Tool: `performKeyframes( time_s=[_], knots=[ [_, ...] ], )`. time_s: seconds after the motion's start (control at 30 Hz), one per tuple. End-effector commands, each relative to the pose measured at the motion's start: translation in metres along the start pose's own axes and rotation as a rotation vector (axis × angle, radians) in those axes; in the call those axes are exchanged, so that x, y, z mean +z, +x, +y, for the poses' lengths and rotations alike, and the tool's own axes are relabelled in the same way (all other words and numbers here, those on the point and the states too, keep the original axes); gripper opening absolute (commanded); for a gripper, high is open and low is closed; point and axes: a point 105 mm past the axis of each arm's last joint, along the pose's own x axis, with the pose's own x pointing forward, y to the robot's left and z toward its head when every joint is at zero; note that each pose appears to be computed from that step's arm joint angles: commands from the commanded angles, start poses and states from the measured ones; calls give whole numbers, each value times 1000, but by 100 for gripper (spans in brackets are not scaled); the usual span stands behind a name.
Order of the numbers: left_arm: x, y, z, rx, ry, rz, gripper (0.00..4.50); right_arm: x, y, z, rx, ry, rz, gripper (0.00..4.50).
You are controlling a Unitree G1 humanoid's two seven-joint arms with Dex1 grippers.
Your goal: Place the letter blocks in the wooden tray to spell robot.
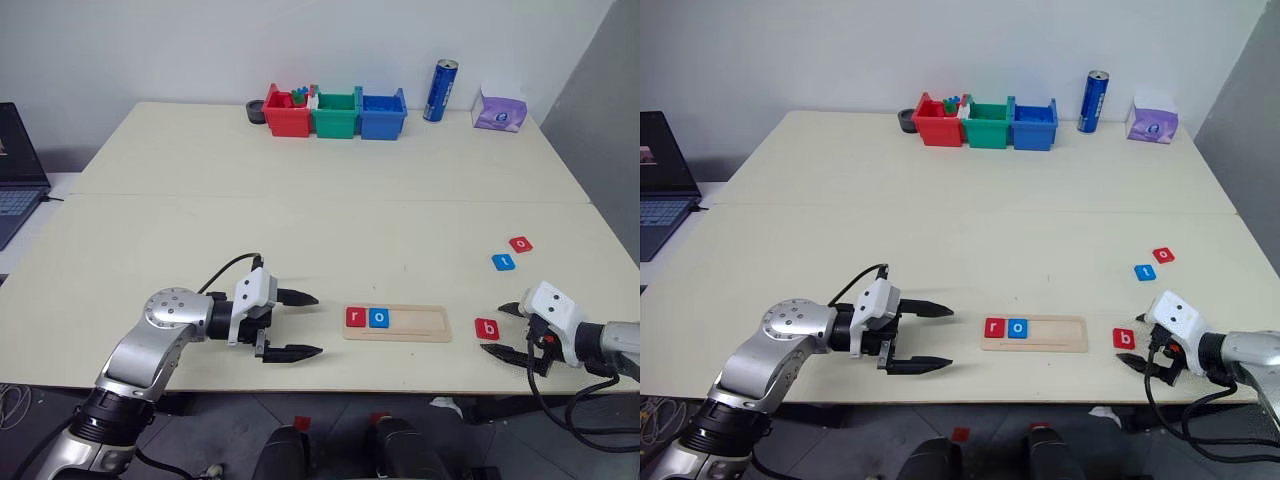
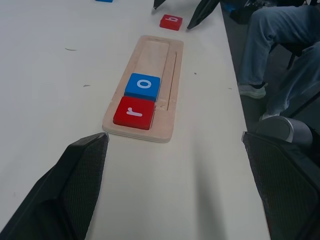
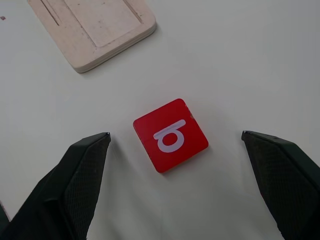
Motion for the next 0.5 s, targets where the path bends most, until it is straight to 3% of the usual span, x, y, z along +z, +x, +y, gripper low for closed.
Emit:
performKeyframes(
  time_s=[0.03, 0.13, 0.2, 0.43, 0.5],
  knots=[
    [7, 0, 1, 5, 38, -10, 450, 8, 0, -7, 17, -51, -13, 447],
    [7, 0, 1, 6, 39, -10, 450, 8, 2, -8, 37, -56, -2, 447],
    [7, 0, 1, 6, 39, -8, 450, 6, 3, -8, 48, -55, 7, 411],
    [10, 1, 0, 9, 42, -9, 450, 7, 5, -6, 71, -54, 8, 169],
    [10, 0, -1, 11, 41, -8, 450, 11, 4, -5, 78, -64, 0, 146]
  ],
)
